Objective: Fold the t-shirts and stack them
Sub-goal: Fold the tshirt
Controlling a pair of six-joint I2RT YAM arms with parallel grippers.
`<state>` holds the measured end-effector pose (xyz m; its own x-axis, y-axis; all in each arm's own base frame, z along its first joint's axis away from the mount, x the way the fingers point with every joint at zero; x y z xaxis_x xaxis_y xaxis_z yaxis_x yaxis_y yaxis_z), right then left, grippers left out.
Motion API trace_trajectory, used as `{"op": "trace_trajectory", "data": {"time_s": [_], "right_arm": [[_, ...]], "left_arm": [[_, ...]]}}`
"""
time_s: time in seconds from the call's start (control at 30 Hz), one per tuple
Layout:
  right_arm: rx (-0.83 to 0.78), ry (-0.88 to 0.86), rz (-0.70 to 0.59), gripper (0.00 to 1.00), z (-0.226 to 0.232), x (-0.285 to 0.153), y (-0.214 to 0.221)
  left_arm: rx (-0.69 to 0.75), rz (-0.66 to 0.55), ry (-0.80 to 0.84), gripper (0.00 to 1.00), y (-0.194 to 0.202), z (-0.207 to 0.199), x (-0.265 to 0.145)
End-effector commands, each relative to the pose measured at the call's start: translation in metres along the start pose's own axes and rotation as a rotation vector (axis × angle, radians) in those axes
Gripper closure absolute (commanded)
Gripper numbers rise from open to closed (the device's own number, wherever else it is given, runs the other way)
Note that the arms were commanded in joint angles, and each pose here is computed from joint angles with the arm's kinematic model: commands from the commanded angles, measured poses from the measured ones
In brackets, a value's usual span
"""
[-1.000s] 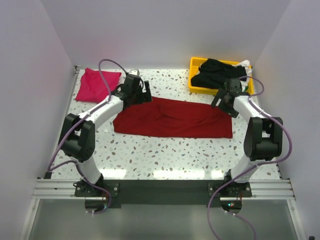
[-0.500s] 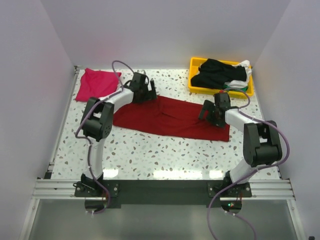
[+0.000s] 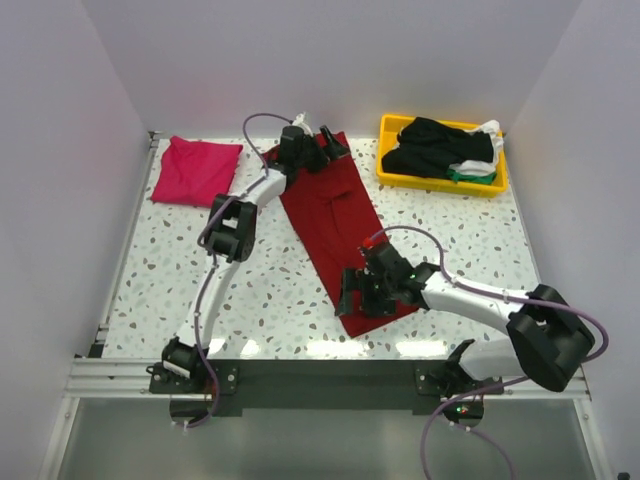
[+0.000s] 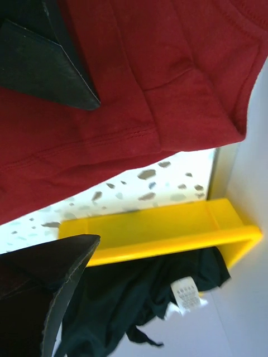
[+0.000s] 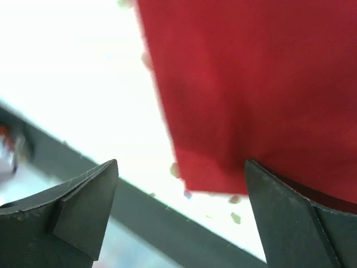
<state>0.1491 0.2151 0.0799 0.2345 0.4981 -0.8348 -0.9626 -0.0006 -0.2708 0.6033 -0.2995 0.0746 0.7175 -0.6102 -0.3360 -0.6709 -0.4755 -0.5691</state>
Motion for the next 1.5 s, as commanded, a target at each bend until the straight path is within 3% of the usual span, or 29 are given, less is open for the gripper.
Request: {"op": "trace_trajectory", "data": {"time_s": [0.0,0.07,0.23,0.4,0.53,0.67,0.87,1.0,1.1,1.13,1.17,1.23,1.3,1.47], "right_arm": [[-0.128,-0.172,0.158,0.01,0.039,-0.013,0.014],[-0.201,-0.249,0.209,0.01,0.059,-0.013,0.019],[-0.311,-0.240,0.245,0.01,0.077,-0.009,0.026],[-0.341,-0.148,0.067,0.01,0.084,-0.033,-0.003],[-0.251,-0.027,-0.017,0.01,0.061,-0.052,-0.020],[-0.107,0.031,-0.081,0.01,0.017,-0.061,-0.043],[-0.043,0.165,-0.140,0.01,-0.028,-0.045,-0.072],[-0.009,0.196,-0.102,0.01,-0.038,-0.021,-0.072],[0.015,0.202,-0.106,0.01,-0.045,-0.010,-0.067],[0.025,0.184,-0.093,0.01,-0.044,-0.008,-0.062],[0.034,0.176,-0.055,0.01,-0.047,-0.002,-0.048],[0.055,0.166,-0.029,0.01,-0.046,0.004,-0.035],[0.022,0.162,0.010,0.01,-0.037,0.012,-0.015],[-0.052,0.048,0.092,0.01,0.016,0.025,0.027]], "left_arm": [[-0.177,0.023,0.068,0.00,0.035,0.014,0.028],[-0.203,-0.014,0.121,0.00,0.034,0.004,0.030],[-0.191,-0.079,0.097,0.00,0.034,0.000,0.035],[-0.199,-0.059,0.210,0.00,0.033,-0.017,0.029],[-0.069,-0.191,0.143,0.00,-0.017,-0.047,0.018],[0.020,-0.301,0.221,0.00,-0.085,-0.107,-0.027],[0.216,-0.307,0.297,0.00,-0.121,-0.197,-0.119],[0.302,-0.236,0.316,0.00,-0.098,-0.214,-0.185],[0.329,-0.214,0.257,0.00,-0.066,-0.199,-0.230],[0.310,-0.169,0.206,0.00,-0.043,-0.175,-0.234],[0.316,-0.190,0.208,0.00,-0.043,-0.182,-0.256],[0.276,-0.146,0.082,0.00,-0.020,-0.152,-0.267],[0.267,-0.171,0.013,0.00,-0.015,-0.146,-0.287],[0.217,-0.107,-0.132,0.00,0.025,-0.111,-0.327]]}}
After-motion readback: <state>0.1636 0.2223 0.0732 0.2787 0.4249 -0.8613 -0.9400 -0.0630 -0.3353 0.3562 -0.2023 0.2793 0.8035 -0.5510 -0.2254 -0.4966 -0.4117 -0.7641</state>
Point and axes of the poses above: each gripper's point midway between its finger pads, its own x axis out along the fingers, its own z axis along the line the jaws close on, y = z × x, the point moved 5 cm from there along -x, back along the fingers, and after that the axes turned 2 degrees about -x, right-handed, at the moved point
